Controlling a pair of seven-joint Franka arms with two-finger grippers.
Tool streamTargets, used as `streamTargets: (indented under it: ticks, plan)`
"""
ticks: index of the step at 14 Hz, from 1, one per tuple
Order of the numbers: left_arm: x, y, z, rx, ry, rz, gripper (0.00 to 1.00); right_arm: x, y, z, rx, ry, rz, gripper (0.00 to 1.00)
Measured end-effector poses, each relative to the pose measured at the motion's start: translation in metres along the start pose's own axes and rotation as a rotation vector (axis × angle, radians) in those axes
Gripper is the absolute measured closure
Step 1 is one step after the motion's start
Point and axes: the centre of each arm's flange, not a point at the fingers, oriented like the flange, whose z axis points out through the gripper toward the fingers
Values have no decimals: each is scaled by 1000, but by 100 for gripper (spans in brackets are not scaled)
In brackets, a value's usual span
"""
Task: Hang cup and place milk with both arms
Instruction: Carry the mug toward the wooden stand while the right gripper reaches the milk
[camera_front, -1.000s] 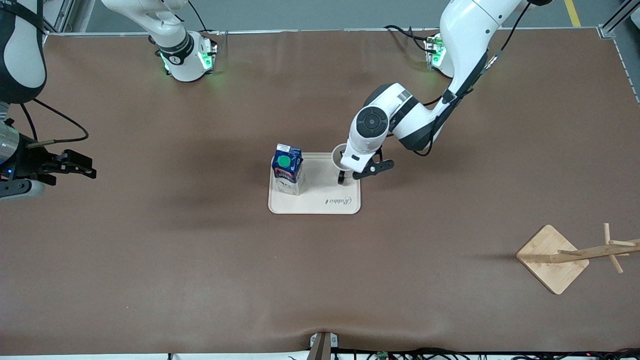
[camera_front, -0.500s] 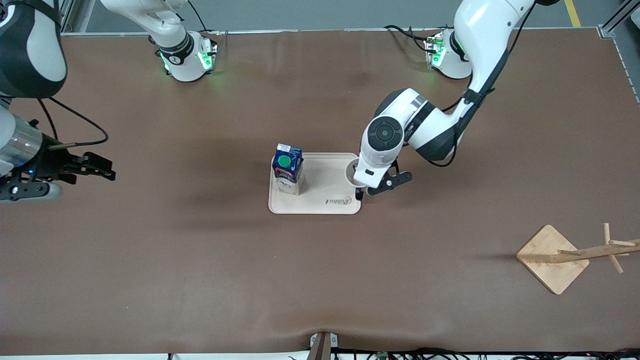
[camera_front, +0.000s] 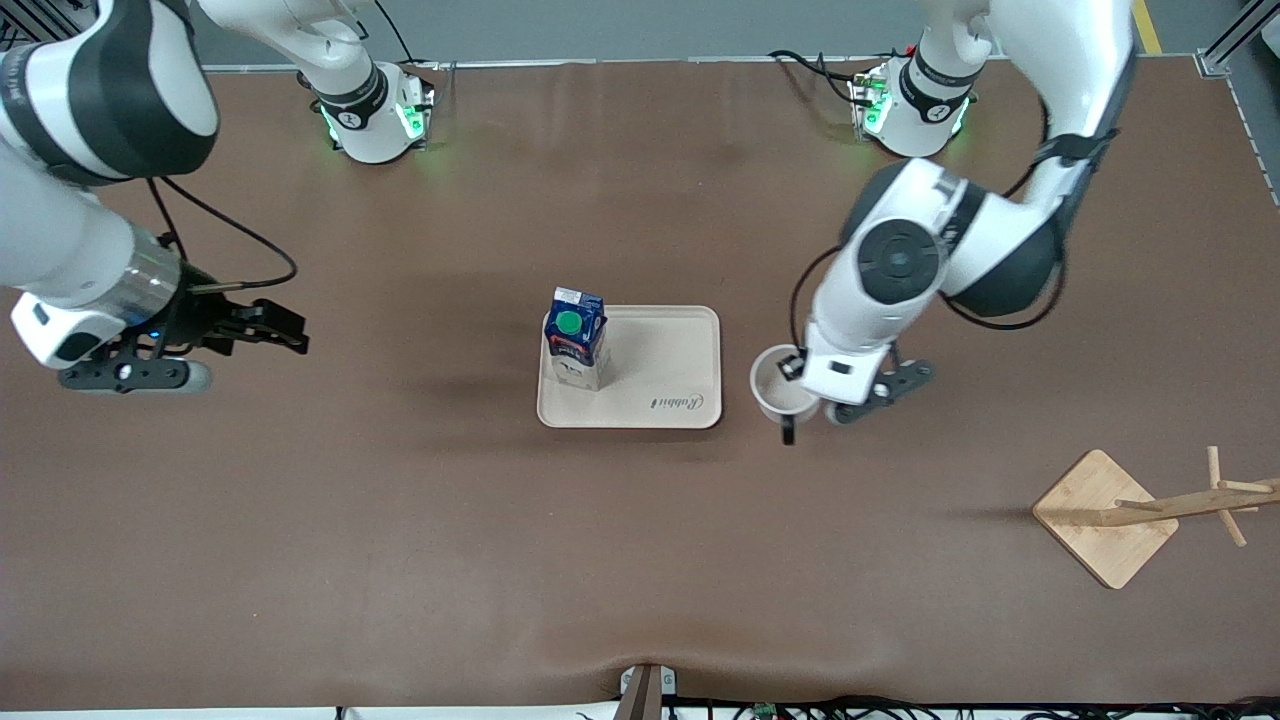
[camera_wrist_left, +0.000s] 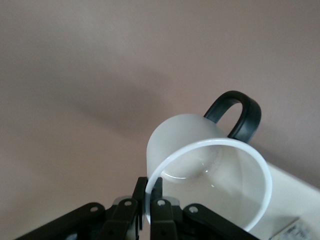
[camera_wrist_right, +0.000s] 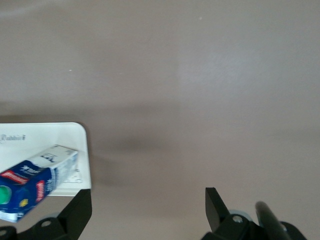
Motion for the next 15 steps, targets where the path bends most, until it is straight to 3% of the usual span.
streamTargets:
  ticks: [5, 10, 15]
  plan:
    - [81, -56, -48, -43, 118, -119, 93, -27, -88, 22, -17, -39, 87, 0]
    - [160, -125, -64, -147, 204, -270, 93, -55, -165, 61, -58, -86, 120, 0]
    - [199, -160, -62, -217, 258, -349, 93, -78, -222, 108, -80, -134, 105, 0]
